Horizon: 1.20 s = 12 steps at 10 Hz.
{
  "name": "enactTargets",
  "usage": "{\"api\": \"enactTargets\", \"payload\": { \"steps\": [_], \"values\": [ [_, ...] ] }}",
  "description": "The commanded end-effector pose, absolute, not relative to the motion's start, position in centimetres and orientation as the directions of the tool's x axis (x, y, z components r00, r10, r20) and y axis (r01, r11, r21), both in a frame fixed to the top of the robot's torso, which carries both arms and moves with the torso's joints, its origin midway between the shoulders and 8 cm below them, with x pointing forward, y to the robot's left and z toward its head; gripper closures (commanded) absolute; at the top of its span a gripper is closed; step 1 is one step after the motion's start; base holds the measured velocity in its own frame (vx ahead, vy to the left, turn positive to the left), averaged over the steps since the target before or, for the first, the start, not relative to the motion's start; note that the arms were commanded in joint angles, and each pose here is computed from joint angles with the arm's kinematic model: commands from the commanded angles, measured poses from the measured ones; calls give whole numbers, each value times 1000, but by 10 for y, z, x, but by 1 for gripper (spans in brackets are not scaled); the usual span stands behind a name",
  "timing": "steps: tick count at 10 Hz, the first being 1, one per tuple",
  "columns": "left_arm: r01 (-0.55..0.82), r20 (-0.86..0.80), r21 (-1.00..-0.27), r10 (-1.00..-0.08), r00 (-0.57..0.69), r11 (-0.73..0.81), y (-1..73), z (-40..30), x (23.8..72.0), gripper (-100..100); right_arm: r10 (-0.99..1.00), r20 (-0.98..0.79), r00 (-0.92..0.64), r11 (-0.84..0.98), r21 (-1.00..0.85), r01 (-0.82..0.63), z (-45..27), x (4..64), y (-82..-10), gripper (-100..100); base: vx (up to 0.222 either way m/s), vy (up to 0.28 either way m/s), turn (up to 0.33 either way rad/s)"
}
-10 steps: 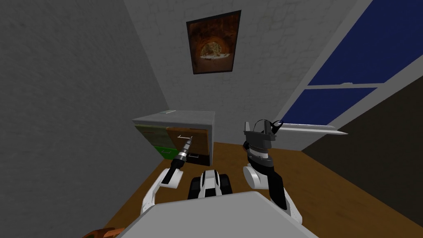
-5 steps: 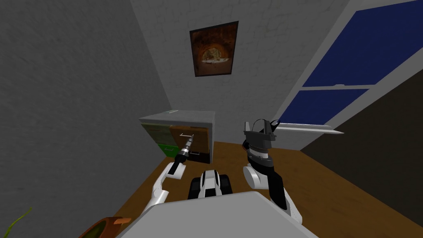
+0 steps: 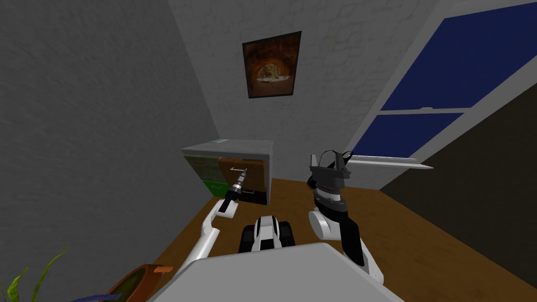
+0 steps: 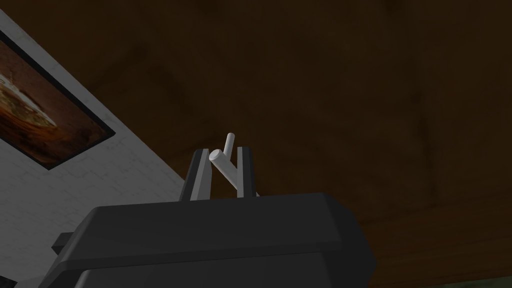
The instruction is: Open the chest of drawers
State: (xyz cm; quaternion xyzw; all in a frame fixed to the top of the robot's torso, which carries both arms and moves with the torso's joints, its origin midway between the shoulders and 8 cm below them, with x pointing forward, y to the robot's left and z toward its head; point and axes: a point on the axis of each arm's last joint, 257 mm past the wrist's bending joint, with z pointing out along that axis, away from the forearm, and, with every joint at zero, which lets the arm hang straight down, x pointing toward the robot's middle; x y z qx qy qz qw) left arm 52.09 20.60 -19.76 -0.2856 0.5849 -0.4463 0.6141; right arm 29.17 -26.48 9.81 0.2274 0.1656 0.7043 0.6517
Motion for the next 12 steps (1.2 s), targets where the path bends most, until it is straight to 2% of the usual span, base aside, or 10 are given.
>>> {"api": "enactTargets", "payload": {
  "steps": [1, 4, 6, 8, 11, 12],
  "values": [
    [205, -461, -875, -884, -79, 439, 209, -202, 538, 100, 993, 104, -47, -96, 530, -843, 98, 292, -265, 0, -120, -5, 29],
    [182, -467, -877, -879, -96, 446, 207, -214, 553, 100, 993, 104, -47, -96, 530, -843, 98, 292, -265, 0, -81, 14, 0],
    [213, -464, -873, -881, -88, 439, 201, -196, 577, 100, 993, 104, -47, -96, 530, -843, 98, 292, -265, 0, -102, 13, 25],
    [178, -465, -878, -879, -101, 444, 203, -215, 580, 100, 993, 104, -47, -96, 530, -843, 98, 292, -265, 0, -56, 3, 2],
    [217, -463, -874, -881, -94, 436, 194, -190, 606, 100, 993, 104, -47, -96, 530, -843, 98, 292, -265, 0, -117, 13, 18],
    [185, -463, -879, -880, -104, 440, 197, -207, 606, 100, 993, 104, -47, -96, 530, -843, 98, 292, -265, 0, -17, -1, -4]
  ]
}}
